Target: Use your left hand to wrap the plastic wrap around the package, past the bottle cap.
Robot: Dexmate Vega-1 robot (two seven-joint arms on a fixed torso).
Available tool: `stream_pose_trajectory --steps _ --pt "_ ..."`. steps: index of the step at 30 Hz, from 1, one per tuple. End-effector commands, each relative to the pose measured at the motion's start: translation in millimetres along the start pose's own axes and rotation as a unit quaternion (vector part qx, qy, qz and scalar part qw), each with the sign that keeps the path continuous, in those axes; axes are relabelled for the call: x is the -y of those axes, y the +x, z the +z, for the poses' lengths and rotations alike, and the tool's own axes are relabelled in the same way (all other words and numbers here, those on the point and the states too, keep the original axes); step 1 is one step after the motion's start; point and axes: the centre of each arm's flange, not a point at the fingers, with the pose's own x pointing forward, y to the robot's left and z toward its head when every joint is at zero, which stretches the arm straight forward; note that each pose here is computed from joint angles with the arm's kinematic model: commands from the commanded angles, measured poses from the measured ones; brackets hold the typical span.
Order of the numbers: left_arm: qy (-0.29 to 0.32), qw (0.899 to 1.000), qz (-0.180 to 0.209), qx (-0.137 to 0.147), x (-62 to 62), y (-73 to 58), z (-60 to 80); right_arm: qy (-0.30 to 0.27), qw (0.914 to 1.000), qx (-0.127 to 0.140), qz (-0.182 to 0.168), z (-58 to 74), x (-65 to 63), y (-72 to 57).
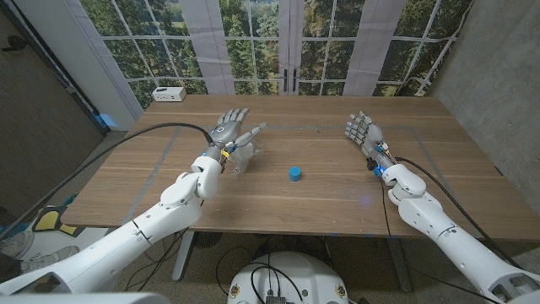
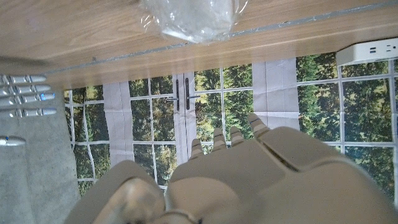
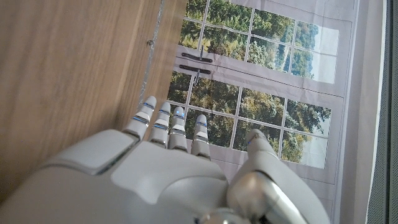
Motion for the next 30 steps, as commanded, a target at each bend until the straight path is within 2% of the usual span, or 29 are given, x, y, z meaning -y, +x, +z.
stream_pose_trajectory --steps 1,3,5,6,9,11,17,18,21,25,29,30 --pt "-0.183 0.983 0.013 0.015 -30.6 -11.0 -28.4 -0.01 0.9999 0.008 -0.004 4.8 -11.0 -9.3" --pt "-0.211 0.977 0.014 0.017 -31.9 -12.3 -34.0 -0.01 0.9999 0.009 -0.006 5.3 -13.7 -10.5" --pt "-0.207 0.978 0.012 0.018 -34.2 -12.8 -37.9 -0.012 0.9998 0.013 -0.007 6.2 -16.8 -11.2" --pt "-0.222 0.975 0.005 0.021 -34.8 -12.6 -40.9 -0.014 0.9998 0.014 -0.007 6.6 -18.1 -11.4" --pt "-0.304 0.952 -0.021 0.035 -35.5 -10.4 -52.7 -0.017 0.9997 0.014 -0.008 8.3 -21.5 -12.7" --pt "-0.333 0.942 -0.022 0.041 -36.0 -10.0 -58.3 -0.02 0.9995 0.022 -0.01 9.5 -23.4 -13.7" --pt "-0.389 0.918 -0.043 0.06 -40.3 -4.2 -72.2 -0.04 0.9984 0.035 -0.02 21.2 -26.5 -14.0" --pt "-0.404 0.912 -0.041 0.062 -39.6 -3.3 -74.9 -0.04 0.9983 0.037 -0.022 22.6 -26.7 -13.6" --pt "-0.45 0.887 -0.071 0.071 -37.4 2.9 -82.0 -0.05 0.9976 0.039 -0.025 26.9 -26.3 -14.0" --pt "-0.478 0.872 -0.074 0.077 -36.5 6.2 -86.1 -0.06 0.9968 0.038 -0.037 27.7 -24.3 -16.1" --pt "-0.529 0.84 -0.09 0.083 -33.4 9.0 -90.4 -0.078 0.9947 0.043 -0.052 30.7 -18.8 -18.5" --pt "-0.533 0.838 -0.091 0.082 -32.7 9.3 -90.7 -0.085 0.9939 0.043 -0.056 32.9 -16.9 -19.4"
